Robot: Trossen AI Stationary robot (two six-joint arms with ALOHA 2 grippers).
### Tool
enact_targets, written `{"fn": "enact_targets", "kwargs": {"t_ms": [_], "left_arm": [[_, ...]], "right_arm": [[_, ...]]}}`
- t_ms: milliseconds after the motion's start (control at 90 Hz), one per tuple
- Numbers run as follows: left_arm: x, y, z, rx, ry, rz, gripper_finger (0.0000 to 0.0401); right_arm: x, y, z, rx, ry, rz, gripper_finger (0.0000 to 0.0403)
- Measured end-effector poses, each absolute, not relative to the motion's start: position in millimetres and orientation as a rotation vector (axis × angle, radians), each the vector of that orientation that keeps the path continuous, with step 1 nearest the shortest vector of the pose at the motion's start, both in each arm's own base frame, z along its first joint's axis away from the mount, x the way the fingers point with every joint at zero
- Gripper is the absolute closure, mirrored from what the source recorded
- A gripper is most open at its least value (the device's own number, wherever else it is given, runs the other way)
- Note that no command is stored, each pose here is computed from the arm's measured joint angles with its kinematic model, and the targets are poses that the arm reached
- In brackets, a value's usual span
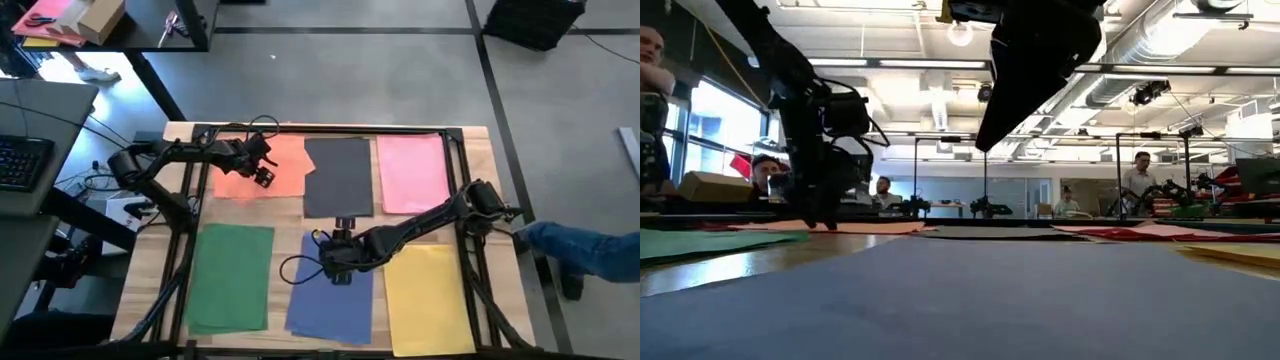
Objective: Organize paper
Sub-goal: Adjust the orange papers on the top left of the table
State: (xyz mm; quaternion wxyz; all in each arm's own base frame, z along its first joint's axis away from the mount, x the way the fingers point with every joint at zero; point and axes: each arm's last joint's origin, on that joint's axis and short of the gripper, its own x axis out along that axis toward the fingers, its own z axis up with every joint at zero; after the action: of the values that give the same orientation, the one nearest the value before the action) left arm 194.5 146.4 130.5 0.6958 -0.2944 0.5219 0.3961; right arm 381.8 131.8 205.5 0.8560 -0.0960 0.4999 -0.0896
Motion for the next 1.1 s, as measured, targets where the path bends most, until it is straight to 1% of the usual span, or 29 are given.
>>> {"fn": "enact_targets", "kwargs": {"t_ms": [100, 222, 289, 367, 467, 589, 656, 767, 911, 1033, 1100], "left_arm": [[196, 143, 139, -0.749, 1.158, 0.836, 0.0155], [200, 146, 160, -0.676, 1.088, 0.820, 0.0155], [198, 149, 170, -0.597, 1.074, 0.854, 0.0155], [194, 157, 178, -0.491, 1.057, 0.938, 0.0155], [178, 174, 174, -0.463, 1.095, 1.033, 0.0155], [158, 194, 160, -0.546, 1.150, 1.096, 0.0155], [149, 200, 152, -0.616, 1.190, 1.096, 0.0155], [142, 201, 140, -0.720, 1.267, 1.094, 0.0156], [136, 195, 135, -0.797, 1.378, 1.102, 0.0156], [130, 182, 135, -0.923, 1.477, 1.023, 0.0156], [130, 175, 137, -0.956, 1.505, 0.980, 0.0156]], "right_arm": [[382, 132, 205, -0.195, 1.049, -0.192, 0.0227], [381, 134, 205, -0.197, 1.048, -0.187, 0.0227], [381, 135, 205, -0.199, 1.048, -0.185, 0.0227], [380, 136, 206, -0.200, 1.047, -0.182, 0.0227], [380, 137, 206, -0.200, 1.046, -0.181, 0.0227], [381, 137, 206, -0.198, 1.038, -0.182, 0.0227], [381, 137, 206, -0.199, 1.038, -0.181, 0.0227], [381, 137, 206, -0.199, 1.038, -0.182, 0.0227], [380, 140, 206, -0.195, 1.036, -0.178, 0.0227], [378, 146, 206, -0.196, 1.034, -0.169, 0.0227], [377, 149, 206, -0.200, 1.033, -0.162, 0.0227]]}}
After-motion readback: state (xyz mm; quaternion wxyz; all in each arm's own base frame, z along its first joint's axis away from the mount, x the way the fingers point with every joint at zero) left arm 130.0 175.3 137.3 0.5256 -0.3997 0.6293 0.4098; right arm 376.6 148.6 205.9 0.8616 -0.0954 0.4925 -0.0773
